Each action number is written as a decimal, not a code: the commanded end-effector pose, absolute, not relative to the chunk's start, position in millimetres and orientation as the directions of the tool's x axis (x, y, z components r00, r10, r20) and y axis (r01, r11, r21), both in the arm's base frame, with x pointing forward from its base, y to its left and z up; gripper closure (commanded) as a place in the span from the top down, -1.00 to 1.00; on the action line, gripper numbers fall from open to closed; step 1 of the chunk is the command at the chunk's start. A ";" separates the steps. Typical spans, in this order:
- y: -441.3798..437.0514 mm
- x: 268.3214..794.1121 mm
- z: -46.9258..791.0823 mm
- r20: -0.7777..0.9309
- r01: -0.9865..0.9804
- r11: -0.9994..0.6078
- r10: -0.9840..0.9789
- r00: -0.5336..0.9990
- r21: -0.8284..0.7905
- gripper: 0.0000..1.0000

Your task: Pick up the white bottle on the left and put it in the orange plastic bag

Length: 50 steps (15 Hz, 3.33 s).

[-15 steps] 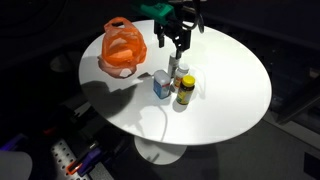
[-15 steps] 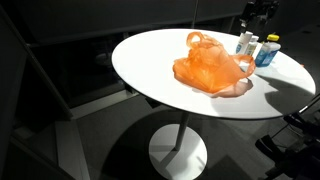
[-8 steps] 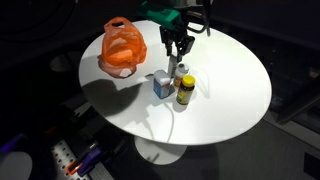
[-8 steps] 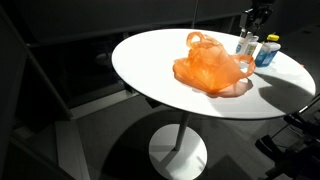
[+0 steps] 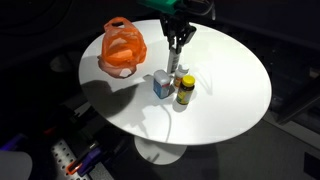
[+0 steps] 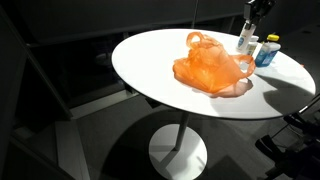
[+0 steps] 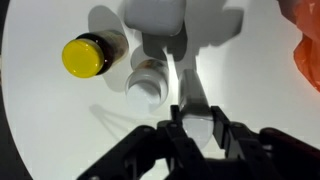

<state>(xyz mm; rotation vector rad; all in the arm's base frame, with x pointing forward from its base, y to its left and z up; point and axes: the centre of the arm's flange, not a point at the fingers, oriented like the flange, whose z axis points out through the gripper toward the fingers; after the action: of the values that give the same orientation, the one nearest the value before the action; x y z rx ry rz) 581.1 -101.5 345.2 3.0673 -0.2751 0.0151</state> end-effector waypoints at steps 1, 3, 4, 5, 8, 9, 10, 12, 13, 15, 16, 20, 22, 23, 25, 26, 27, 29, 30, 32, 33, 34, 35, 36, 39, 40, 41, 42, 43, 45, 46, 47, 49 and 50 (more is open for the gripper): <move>-84.3 573.2 396.1 0.026 -0.154 -0.985 -0.152 0.988 0.073 -0.81; -71.1 568.5 415.3 0.026 -0.135 -0.989 -0.133 0.991 0.065 -0.81; -62.3 565.0 425.1 0.024 -0.120 -0.991 -0.119 0.993 0.059 -0.81; -52.5 561.1 435.0 0.024 -0.102 -0.993 -0.101 0.995 0.052 -0.81; -22.5 552.0 459.1 0.030 -0.041 -0.998 -0.040 0.999 0.046 -0.81; -9.6 548.2 465.6 0.033 -0.013 -0.999 -0.011 0.999 0.044 -0.81; 1.1 545.4 470.6 0.036 0.014 -0.999 0.015 0.999 0.044 -0.81; 25.9 538.3 476.7 0.053 0.081 -0.996 0.083 0.995 0.047 -0.81; 38.0 535.0 476.4 0.059 0.112 -0.993 0.115 0.992 0.043 -0.81; 57.4 530.4 474.3 0.059 0.161 -0.986 0.163 0.985 0.036 -0.81; 66.4 528.0 471.0 0.055 0.182 -0.983 0.184 0.981 0.033 -0.81; 94.9 520.2 446.4 0.026 0.252 -0.967 0.253 0.967 0.028 -0.81; 103.0 518.7 429.9 0.025 0.275 -0.961 0.276 0.961 0.039 -0.81; 105.4 518.9 421.7 0.019 0.278 -0.960 0.279 0.960 0.036 -0.81; 106.7 520.0 404.8 0.034 0.272 -0.961 0.273 0.961 0.048 -0.81; 106.5 520.7 397.4 0.035 0.270 -0.962 0.272 0.962 0.044 -0.81; 105.7 522.5 388.6 0.044 0.262 -0.964 0.264 0.963 0.046 -0.80; 106.0 524.9 375.2 0.058 0.256 -0.966 0.258 0.964 0.043 -0.81; 106.5 526.2 368.7 0.067 0.253 -0.967 0.255 0.965 0.043 -0.80; 107.3 528.8 357.5 0.085 0.246 -0.968 0.249 0.965 0.039 -0.80; 107.2 529.3 352.6 0.091 0.245 -0.969 0.247 0.965 0.039 -0.80; 106.9 530.0 347.4 0.100 0.242 -0.969 0.245 0.964 0.041 -0.80; 106.3 530.7 343.2 0.106 0.239 -0.970 0.242 0.964 0.045 -0.80; 105.2 531.5 339.3 0.110 0.237 -0.970 0.241 0.964 0.050 -0.80; 101.4 532.4 330.6 0.110 0.233 -0.971 0.238 0.965 0.056 -0.80; 99.6 532.4 329.2 0.107 0.230 -0.971 0.236 0.966 0.063 -0.56; 97.4 532.1 329.2 0.106 0.228 -0.971 0.234 0.966 0.068 0.19; 94.5 531.8 330.5 0.102 0.220 -0.973 0.226 0.969 0.074 0.20; 91.2 531.8 334.1 0.093 0.213 -0.974 0.219 0.971 0.075 0.34; 83.2 531.4 343.3 0.081 0.190 -0.979 0.196 0.977 0.075 0.65; 78.6 530.4 348.6 0.073 0.178 -0.981 0.184 0.980 0.076 0.78; 73.9 529.4 353.1 0.064 0.169 -0.983 0.174 0.983 0.075 0.94; 62.1 525.3 365.5 0.036 0.143 -0.986 0.146 0.989 0.087 1.00; 55.4 522.9 371.6 0.019 0.125 -0.988 0.128 0.992 0.095 1.00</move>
<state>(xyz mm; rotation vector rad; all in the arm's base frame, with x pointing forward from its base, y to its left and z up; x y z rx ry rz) 529.9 70.9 344.7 3.0700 0.2749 0.0834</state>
